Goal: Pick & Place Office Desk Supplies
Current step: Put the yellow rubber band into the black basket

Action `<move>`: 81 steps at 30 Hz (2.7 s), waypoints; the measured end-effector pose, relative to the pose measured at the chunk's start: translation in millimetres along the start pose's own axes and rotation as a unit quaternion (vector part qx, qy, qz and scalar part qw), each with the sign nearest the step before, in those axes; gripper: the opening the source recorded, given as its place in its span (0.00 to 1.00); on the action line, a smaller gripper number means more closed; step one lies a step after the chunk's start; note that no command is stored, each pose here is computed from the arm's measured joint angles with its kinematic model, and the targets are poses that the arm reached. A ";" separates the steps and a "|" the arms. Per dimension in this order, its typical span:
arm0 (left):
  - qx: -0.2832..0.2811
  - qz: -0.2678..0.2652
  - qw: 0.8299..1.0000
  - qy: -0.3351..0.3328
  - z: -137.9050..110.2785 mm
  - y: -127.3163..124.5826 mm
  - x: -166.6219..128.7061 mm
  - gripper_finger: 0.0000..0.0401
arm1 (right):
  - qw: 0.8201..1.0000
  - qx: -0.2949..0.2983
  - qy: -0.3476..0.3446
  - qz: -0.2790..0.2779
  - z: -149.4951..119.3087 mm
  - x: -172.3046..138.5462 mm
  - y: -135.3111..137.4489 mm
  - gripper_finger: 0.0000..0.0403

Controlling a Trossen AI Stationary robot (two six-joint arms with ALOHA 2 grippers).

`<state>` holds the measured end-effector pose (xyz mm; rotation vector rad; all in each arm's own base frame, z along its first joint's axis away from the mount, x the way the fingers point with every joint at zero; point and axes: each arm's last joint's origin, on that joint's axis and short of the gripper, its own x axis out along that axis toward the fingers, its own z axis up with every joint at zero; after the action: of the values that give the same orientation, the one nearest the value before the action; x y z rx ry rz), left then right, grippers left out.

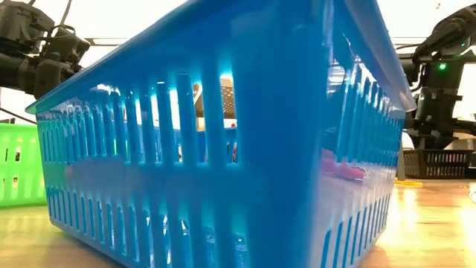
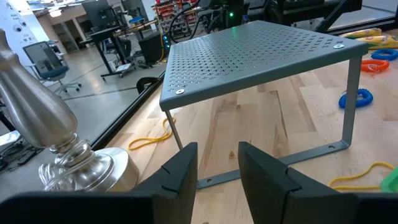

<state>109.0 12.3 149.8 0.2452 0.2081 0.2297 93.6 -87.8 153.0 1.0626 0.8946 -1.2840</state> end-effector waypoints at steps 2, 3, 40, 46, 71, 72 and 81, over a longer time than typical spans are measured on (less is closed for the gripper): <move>0.000 0.000 1.000 0.000 0.0 0.0 0.0 0.29 | 1.000 -0.003 0.000 0.000 0.0 0.0 0.0 0.05; 0.000 0.000 1.000 0.000 0.1 0.0 0.0 0.29 | 1.000 -0.003 0.000 0.000 -0.1 0.1 -0.1 0.06; 0.000 0.000 1.000 0.000 0.0 0.0 0.0 0.29 | 0.999 -0.021 -0.041 -0.020 17.7 -32.8 9.2 0.19; 0.000 0.000 1.000 0.000 0.0 0.0 0.0 0.29 | 0.997 -0.024 -0.074 -0.018 28.4 -50.9 15.2 0.19; 0.000 0.000 1.000 0.000 0.0 0.0 0.0 0.29 | 0.976 -0.107 -0.164 0.096 64.2 -66.5 54.7 0.19; 0.000 0.000 1.000 0.000 0.1 0.0 0.0 0.29 | 0.977 -0.107 -0.161 0.093 66.7 -64.8 57.4 0.19; 0.000 0.000 1.000 0.000 0.1 0.1 0.0 0.29 | 0.986 -0.123 -0.083 0.073 100.8 -35.1 84.4 0.19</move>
<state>109.0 12.3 150.0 0.2451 0.2078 0.2304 168.7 -175.5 225.1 0.7996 0.8102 -1.0908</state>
